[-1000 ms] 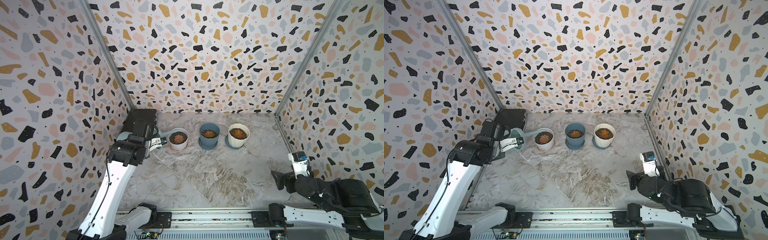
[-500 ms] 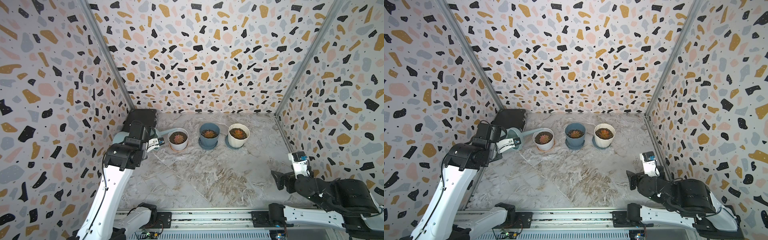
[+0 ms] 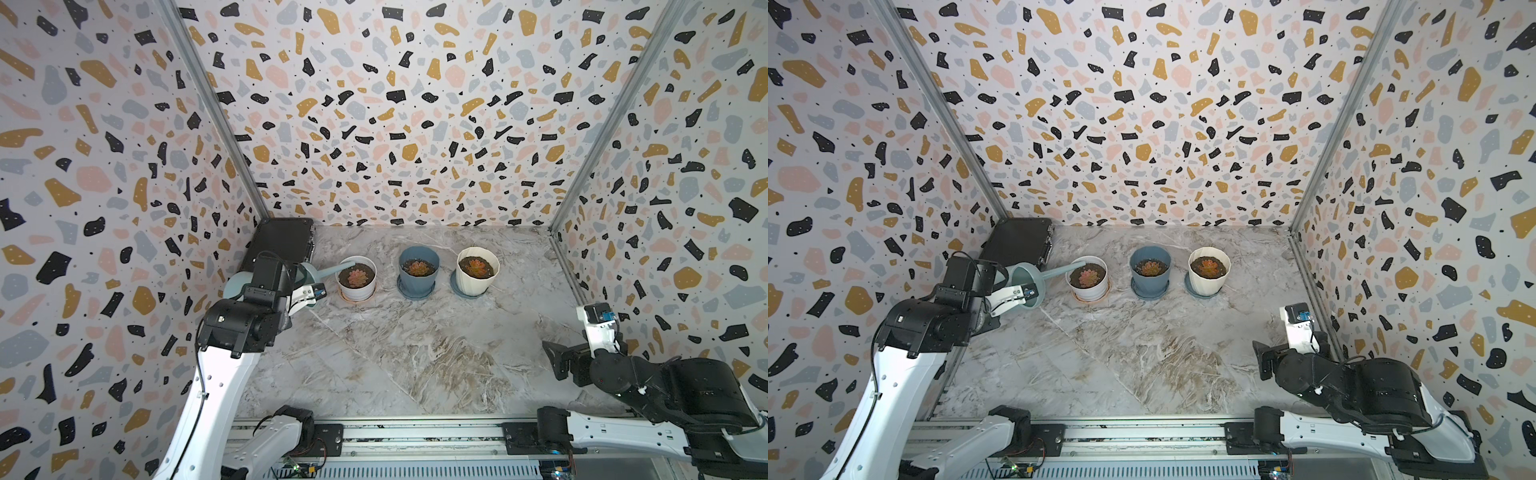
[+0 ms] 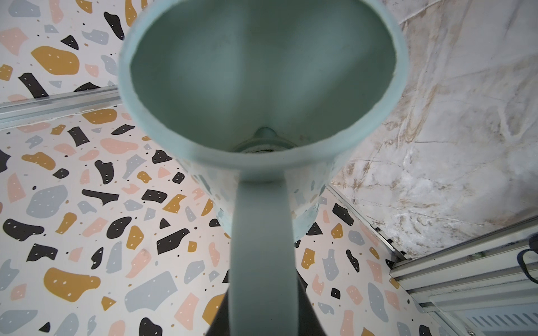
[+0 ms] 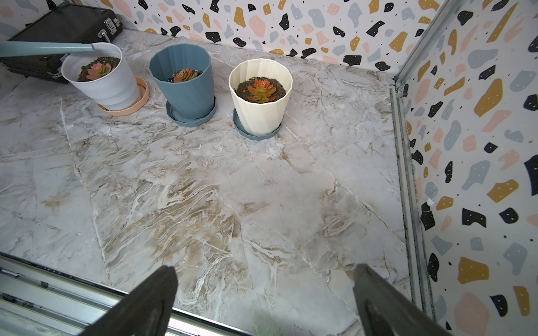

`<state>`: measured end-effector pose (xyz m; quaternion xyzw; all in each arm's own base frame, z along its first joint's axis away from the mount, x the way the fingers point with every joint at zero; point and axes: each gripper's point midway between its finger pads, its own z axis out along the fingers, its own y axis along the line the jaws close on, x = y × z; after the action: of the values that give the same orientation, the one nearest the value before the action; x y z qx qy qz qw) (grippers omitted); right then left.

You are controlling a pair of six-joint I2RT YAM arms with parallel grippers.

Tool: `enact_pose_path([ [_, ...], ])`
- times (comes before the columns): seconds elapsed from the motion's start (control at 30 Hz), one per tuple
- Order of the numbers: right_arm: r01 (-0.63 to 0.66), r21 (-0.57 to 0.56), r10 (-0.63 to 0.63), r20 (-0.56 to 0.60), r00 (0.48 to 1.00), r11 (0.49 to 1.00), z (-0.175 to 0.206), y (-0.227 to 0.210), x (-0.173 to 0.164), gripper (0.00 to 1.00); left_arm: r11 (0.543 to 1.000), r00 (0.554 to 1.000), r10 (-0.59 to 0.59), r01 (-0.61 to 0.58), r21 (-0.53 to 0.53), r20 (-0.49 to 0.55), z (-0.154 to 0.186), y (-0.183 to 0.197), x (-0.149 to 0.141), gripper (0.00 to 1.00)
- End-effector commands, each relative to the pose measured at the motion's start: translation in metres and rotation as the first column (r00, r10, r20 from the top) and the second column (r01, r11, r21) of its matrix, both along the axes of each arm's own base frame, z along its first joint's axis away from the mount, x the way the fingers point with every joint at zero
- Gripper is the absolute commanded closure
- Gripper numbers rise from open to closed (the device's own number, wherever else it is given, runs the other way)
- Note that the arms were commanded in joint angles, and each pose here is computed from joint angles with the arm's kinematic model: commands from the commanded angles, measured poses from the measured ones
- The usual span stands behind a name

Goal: Water the succulent around the soil edge
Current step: Water the soil of the potted plant with water.

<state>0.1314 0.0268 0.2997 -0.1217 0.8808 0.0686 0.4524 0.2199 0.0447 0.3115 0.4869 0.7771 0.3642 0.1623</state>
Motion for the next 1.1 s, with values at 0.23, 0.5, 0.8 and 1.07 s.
enact_pose_path([
  [0.23,0.003,-0.188,-0.008,-0.026,1.000,0.982,-0.014,-0.037,-0.006,0.01,0.999,0.997,0.038,-0.038,-0.001,0.071,0.010,0.006,0.001,1.00],
  [0.5,0.003,-0.186,-0.008,-0.026,1.000,0.983,-0.014,-0.037,-0.006,0.01,0.999,0.996,0.053,-0.053,0.003,0.074,0.010,0.009,-0.004,1.00],
  [0.8,0.000,-0.191,-0.005,-0.025,1.000,0.982,-0.013,-0.037,-0.006,0.01,0.998,0.995,0.068,-0.069,0.011,0.071,0.007,0.013,-0.008,1.00],
  [1.07,-0.001,-0.188,-0.003,-0.024,1.000,0.982,-0.012,-0.037,-0.006,0.01,0.996,0.992,0.087,-0.090,0.029,0.086,0.010,0.019,-0.008,1.00],
])
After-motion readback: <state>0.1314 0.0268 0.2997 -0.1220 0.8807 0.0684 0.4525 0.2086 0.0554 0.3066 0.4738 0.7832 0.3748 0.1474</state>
